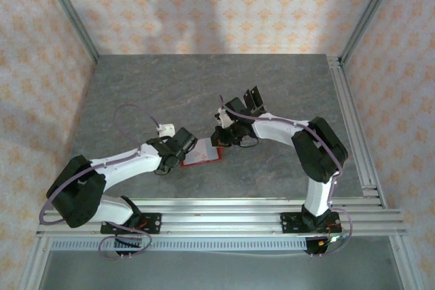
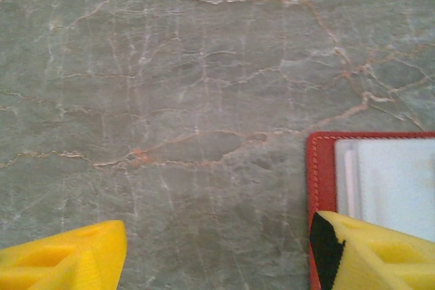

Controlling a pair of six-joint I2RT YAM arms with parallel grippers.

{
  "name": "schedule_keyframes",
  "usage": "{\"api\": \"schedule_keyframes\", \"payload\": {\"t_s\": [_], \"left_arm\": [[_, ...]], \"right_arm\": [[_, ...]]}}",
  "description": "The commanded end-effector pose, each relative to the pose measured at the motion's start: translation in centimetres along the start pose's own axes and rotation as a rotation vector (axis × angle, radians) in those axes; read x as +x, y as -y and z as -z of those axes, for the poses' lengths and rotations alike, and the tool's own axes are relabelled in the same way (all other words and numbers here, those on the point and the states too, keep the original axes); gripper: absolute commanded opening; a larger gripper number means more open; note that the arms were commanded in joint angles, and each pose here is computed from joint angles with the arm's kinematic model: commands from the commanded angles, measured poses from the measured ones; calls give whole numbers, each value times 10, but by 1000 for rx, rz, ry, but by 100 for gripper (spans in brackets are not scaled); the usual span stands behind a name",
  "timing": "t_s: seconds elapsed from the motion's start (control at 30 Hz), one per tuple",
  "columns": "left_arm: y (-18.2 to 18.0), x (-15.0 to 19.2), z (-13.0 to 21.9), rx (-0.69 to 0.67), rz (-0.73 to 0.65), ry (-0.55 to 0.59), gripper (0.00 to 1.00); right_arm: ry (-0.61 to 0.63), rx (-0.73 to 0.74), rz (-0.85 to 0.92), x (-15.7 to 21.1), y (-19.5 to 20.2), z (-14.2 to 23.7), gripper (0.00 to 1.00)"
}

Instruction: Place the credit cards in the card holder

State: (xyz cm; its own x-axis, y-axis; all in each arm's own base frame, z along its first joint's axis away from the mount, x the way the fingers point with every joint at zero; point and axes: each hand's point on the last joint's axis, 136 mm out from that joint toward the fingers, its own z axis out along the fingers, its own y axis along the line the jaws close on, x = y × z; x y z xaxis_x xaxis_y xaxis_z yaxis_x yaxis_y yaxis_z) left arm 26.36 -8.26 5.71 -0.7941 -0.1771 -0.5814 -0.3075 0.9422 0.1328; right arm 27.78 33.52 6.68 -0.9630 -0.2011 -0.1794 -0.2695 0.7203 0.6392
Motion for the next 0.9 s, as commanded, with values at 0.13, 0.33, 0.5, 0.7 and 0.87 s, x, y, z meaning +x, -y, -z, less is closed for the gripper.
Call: {"api": "schedule_keyframes", "payload": {"t_s": [0.13,0.33,0.5,0.7,0.87], "left_arm": [[-21,17,-13,-65,-4,-39,73],[-18,23,-19,-63,-2,-57,73],[-16,28,-23,-60,-2,-70,73],[-14,31,-28,-58,0,-81,73],[-11,37,-32,-51,5,-94,72]], "right_arm": [[-33,109,17,-2,6,-4,0],[-61,125,17,-2,8,-16,0],[-84,129,21,1,8,-27,0],[-104,131,25,3,6,-36,0],[-113,131,32,4,3,-40,0]]}}
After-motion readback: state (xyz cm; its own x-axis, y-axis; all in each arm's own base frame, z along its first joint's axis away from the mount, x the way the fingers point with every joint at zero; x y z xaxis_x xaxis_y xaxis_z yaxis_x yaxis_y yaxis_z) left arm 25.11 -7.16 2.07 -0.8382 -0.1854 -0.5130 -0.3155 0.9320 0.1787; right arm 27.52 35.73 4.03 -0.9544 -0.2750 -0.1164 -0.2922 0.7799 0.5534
